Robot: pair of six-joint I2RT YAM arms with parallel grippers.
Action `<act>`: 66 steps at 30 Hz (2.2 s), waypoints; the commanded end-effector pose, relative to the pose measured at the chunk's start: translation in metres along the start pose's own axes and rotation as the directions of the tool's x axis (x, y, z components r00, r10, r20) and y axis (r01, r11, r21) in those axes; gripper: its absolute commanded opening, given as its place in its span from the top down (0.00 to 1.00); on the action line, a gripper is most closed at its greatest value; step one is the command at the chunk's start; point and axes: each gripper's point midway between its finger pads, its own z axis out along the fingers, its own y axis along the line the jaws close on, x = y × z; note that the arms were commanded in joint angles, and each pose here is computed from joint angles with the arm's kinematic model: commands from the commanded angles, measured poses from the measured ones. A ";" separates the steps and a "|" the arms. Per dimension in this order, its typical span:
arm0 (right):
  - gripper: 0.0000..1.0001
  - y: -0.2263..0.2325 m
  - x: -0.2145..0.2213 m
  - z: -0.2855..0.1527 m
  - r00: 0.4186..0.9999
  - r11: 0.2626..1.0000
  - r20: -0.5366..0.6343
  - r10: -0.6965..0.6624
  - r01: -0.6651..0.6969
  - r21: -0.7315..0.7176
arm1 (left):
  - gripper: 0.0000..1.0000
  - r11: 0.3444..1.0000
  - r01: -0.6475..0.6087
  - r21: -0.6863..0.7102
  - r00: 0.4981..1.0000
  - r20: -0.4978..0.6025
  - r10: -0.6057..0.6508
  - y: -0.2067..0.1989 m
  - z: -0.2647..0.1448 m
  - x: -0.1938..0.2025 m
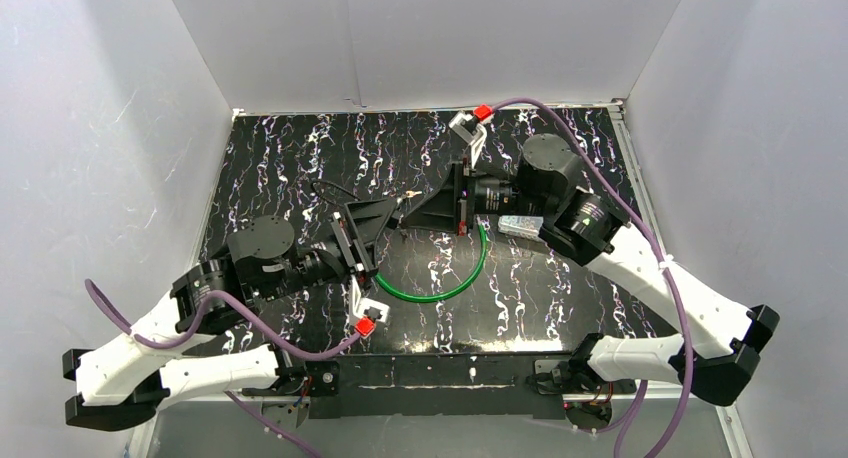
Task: Unlock with the key
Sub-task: Unlock the lock.
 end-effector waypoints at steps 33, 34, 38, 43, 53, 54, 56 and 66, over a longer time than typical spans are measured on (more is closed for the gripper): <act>0.99 -0.013 -0.027 -0.014 0.840 0.782 0.013 0.542 -0.499 -0.373 | 1.00 0.700 -0.533 -0.475 0.844 -0.239 0.480 0.104 -0.003 -0.019; 0.99 -0.012 -0.030 -0.014 0.841 0.783 0.012 0.541 -0.499 -0.372 | 1.00 0.700 -0.532 -0.477 0.845 -0.242 0.477 0.105 -0.005 -0.018; 0.99 -0.007 -0.042 -0.017 0.855 0.807 0.023 0.518 -0.480 -0.345 | 1.00 0.699 -0.531 -0.480 0.847 -0.265 0.461 0.108 -0.010 -0.014; 0.83 -0.006 -0.046 -0.019 0.854 0.813 0.038 0.518 -0.479 -0.331 | 1.00 0.698 -0.536 -0.476 0.844 -0.271 0.463 0.103 -0.015 -0.014; 0.26 0.014 -0.077 -0.047 0.972 0.985 0.170 0.161 -0.149 -0.081 | 1.00 0.749 -0.488 -0.449 0.872 -0.278 0.402 0.094 -0.023 -0.003; 0.25 0.011 -0.075 -0.050 0.980 0.995 0.170 0.104 -0.103 -0.011 | 1.00 0.756 -0.479 -0.446 0.877 -0.279 0.391 0.094 -0.023 -0.001; 0.23 0.004 -0.074 -0.055 0.986 0.996 0.169 -0.003 -0.012 0.085 | 1.00 0.768 -0.460 -0.445 0.887 -0.272 0.374 0.094 -0.024 0.001; 0.19 0.012 -0.049 -0.040 0.890 0.867 0.079 -0.448 0.412 0.279 | 1.00 0.849 -0.350 -0.395 0.928 -0.271 0.257 0.088 -0.024 0.019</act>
